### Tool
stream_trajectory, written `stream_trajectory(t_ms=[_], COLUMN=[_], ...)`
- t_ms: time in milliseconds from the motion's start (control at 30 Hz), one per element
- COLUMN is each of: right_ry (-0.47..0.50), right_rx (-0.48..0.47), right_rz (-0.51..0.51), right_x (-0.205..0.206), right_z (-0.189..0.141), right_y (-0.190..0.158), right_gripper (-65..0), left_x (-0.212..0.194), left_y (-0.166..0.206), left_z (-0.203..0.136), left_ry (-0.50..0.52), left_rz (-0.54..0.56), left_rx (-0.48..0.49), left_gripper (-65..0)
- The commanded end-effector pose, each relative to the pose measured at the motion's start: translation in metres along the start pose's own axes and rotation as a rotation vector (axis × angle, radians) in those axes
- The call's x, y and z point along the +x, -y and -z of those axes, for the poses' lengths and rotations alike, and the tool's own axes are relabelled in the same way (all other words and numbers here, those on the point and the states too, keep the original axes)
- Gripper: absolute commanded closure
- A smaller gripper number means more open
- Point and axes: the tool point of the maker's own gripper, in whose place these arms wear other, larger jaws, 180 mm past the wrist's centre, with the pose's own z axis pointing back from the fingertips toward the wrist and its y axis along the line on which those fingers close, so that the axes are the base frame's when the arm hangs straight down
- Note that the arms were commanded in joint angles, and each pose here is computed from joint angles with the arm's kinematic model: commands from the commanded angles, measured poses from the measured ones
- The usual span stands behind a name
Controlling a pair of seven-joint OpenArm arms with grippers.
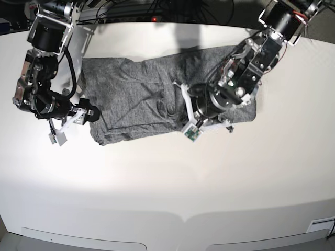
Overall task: Fold the T-shirt properly
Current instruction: 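Release the folded end and press it flat with the left gripper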
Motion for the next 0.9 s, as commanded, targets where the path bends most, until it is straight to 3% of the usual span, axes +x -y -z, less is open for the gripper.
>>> stream_trajectory(t_ms=[0,100,233,467,867], right_ry=[0.014,0.012,0.016,0.037,0.036], right_rx=[-0.010,-0.010,-0.010,-0.004,-0.004], right_rz=[-0.022,-0.021,-0.021,-0.021,-0.021], right_x=[0.010,0.009,0.010,0.015,0.015], right_z=[-0.005,-0.005,-0.005,-0.005,-0.005], right_y=[0.002,0.002,0.002,0.001,0.001], right_gripper=[-32.1,-32.1,-32.1,-32.1,-32.1], left_x=[0.021,0.027,0.028,0.038,-0.069], left_y=[-0.007,-0.013,-0.036,-0.048,-0.032], left_z=[-0.002,-0.003,-0.006,-0.033,-0.095], left_ry=[0.066,0.098,0.103,0.114,0.000], left_rz=[0.013,0.029,-0.015,-0.087,-0.223], left_rx=[0.015,0.050,0.167,0.216,0.216], left_gripper=[0.0,0.0,0.0,0.0,0.0])
